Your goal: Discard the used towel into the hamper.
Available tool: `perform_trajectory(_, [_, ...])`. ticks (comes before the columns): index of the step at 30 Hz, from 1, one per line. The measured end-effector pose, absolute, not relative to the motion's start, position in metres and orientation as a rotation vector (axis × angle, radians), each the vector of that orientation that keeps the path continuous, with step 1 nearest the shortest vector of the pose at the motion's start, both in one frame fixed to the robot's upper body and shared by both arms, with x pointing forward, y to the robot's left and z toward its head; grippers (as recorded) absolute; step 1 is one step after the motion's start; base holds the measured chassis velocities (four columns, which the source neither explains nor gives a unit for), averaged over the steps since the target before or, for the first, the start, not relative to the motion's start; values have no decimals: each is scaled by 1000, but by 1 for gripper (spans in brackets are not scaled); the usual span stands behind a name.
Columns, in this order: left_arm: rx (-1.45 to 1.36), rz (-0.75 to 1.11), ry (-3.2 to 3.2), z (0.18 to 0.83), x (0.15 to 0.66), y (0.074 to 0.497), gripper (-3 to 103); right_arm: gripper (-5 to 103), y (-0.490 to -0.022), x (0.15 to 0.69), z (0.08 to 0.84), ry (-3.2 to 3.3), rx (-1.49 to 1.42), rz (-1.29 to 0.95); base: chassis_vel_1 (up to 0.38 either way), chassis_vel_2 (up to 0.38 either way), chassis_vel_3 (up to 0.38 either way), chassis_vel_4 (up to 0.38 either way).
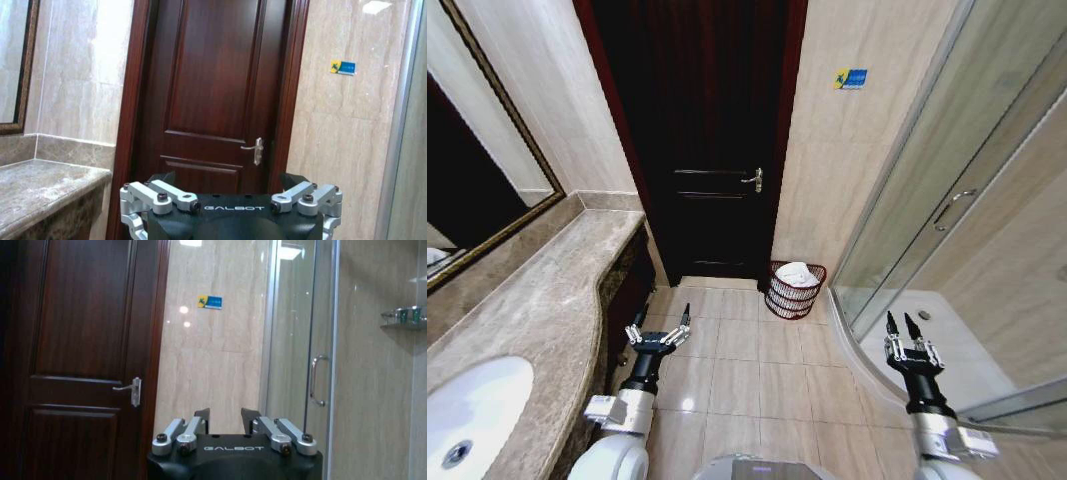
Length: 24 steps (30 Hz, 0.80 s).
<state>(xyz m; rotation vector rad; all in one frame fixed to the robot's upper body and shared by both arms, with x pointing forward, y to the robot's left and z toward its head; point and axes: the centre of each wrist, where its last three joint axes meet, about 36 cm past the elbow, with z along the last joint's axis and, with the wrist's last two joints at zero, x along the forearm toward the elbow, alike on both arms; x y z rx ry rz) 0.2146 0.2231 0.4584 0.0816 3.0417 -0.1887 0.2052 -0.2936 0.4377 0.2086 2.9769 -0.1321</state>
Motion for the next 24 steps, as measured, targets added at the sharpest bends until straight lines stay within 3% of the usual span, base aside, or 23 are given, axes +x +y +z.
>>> perform_trajectory(24, [82, -189, 3042, 458, 215, 223, 100, 32, -294, 205, 438, 2977, 208, -132, 0, 0, 0, 0])
